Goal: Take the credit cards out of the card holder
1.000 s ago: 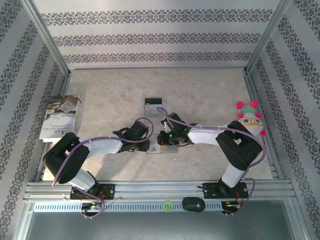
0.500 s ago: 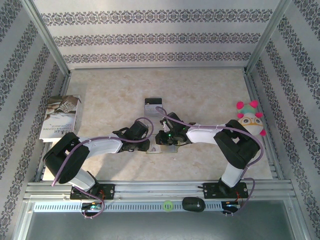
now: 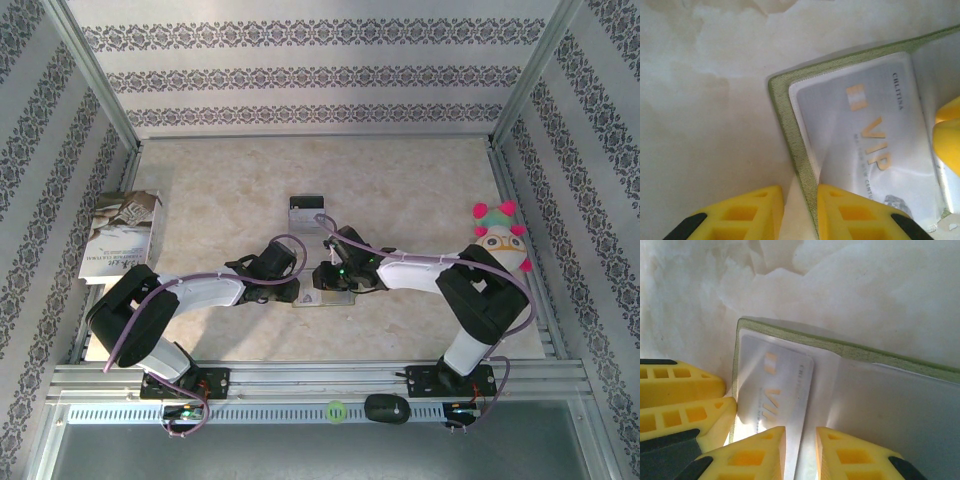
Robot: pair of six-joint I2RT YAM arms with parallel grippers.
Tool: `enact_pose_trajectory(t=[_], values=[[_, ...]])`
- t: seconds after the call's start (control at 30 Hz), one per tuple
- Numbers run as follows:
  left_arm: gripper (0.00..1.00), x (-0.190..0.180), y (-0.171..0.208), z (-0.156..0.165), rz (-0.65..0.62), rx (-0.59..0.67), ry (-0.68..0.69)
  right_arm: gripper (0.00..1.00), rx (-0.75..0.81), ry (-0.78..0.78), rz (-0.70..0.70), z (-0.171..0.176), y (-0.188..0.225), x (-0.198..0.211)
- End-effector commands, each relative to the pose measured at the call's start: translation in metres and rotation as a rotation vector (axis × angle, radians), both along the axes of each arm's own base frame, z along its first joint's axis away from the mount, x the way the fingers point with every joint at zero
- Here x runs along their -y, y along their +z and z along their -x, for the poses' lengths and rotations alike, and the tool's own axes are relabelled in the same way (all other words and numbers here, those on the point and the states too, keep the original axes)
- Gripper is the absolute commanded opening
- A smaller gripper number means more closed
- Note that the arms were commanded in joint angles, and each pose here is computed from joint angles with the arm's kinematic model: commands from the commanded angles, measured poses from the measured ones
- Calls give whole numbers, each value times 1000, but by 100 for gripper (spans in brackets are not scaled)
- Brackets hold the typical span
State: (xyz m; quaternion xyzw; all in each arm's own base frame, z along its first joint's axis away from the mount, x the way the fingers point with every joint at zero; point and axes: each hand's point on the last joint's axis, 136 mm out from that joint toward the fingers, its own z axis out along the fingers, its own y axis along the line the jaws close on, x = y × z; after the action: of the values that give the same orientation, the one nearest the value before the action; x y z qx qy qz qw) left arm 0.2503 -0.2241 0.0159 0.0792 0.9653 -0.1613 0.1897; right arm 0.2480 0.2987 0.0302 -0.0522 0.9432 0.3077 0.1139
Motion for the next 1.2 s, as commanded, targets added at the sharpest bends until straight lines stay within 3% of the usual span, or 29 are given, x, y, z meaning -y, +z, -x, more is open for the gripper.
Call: enact_pose_trajectory(t=[0.0,0.23,0.63,0.9,1.17], values=[[26,-6,-25,14,-9,-77,-1,21,15,-4,21,2,1,5],[25,-6,-25,14,-7,-77,-2,15,-18,19,33,6,-9,-1],[23,-4,-30,15,-8,-96,-9,22,-52,56,6,9,-14,-17],[20,-2,-34,16,-8,-112,-16,20,-69,21,-49,8,-14,-13],[19,-4,-34,17,-6,-108,-9,22,-38,-6,-15,7,-11,0]])
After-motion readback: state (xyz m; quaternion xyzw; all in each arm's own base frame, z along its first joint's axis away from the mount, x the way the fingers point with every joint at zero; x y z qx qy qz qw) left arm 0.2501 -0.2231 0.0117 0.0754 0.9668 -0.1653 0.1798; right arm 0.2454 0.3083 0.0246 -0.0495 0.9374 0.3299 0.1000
